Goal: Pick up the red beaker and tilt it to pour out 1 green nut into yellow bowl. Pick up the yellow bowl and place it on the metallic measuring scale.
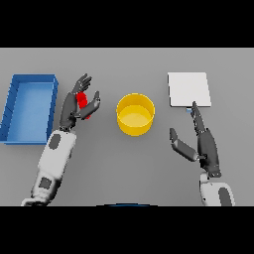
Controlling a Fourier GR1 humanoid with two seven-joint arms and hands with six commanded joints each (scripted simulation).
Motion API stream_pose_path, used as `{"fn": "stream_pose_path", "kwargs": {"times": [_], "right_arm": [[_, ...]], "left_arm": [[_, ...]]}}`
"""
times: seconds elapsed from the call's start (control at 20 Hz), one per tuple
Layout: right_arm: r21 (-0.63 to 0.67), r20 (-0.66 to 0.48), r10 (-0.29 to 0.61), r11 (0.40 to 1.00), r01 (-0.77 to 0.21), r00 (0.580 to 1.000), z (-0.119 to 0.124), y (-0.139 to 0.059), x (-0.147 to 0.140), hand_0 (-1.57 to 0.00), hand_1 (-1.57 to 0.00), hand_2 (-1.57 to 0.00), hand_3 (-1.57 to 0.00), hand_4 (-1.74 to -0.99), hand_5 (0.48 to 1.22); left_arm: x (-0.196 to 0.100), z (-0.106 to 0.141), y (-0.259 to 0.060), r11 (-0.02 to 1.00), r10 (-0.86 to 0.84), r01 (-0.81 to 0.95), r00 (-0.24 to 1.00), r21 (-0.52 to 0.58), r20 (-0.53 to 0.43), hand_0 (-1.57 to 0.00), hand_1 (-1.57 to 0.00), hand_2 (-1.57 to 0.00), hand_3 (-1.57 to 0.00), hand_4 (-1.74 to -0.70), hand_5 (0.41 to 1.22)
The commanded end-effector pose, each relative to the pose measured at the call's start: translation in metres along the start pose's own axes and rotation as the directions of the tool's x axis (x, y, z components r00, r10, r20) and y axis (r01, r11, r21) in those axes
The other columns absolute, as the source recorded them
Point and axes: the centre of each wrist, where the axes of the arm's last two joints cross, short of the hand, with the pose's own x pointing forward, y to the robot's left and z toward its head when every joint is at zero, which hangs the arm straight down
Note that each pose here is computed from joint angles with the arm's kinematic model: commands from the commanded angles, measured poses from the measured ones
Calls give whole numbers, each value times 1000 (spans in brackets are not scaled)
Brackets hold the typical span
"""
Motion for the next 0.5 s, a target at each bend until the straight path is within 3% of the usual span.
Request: {"fn": "stream_pose_path", "kwargs": {"times": [0.0, 0.1, 0.2, 0.25, 0.45], "right_arm": [[-3, 15, -3, 1000, 3, 1000, 0, 2, 2, 1, 1, 1, 1, -1247, 688], [-4, 13, 7, 1000, -7, 1000, -2, 0, 1, 1, 1, 1, 1, -1241, 695], [4, 6, -7, 1000, 7, 1000, -3, 0, 2, 1, 1, 1, 1, -1233, 688], [8, 19, -10, 1000, 10, 1000, -3, 3, 2, 1, 1, 1, 1, -1233, 686], [5, 0, 8, 1000, -8, 1000, -4, 6, -5, 1, 1, 1, 1, -1196, 673]], "left_arm": [[-1, -1, -2, 1000, 9, -9, 1000, 10, -19, -572, -606, -600, -421, -1424, 860], [-3, -2, -1, 1000, 3, -3, 1000, 6, 9, -932, -953, -950, -761, -1529, 990], [-3, -3, -5, 1000, 23, -24, 999, 2, 30, -1162, -1176, -1173, -997, -1601, 1073], [-5, 0, -9, 1000, 27, -27, 999, 4, 41, -1244, -1255, -1253, -1111, -1572, 1103], [3, -8, -6, 999, 35, -36, 999, 31, 35, -1437, -1441, -1441, -1383, -1672, 1128]]}}
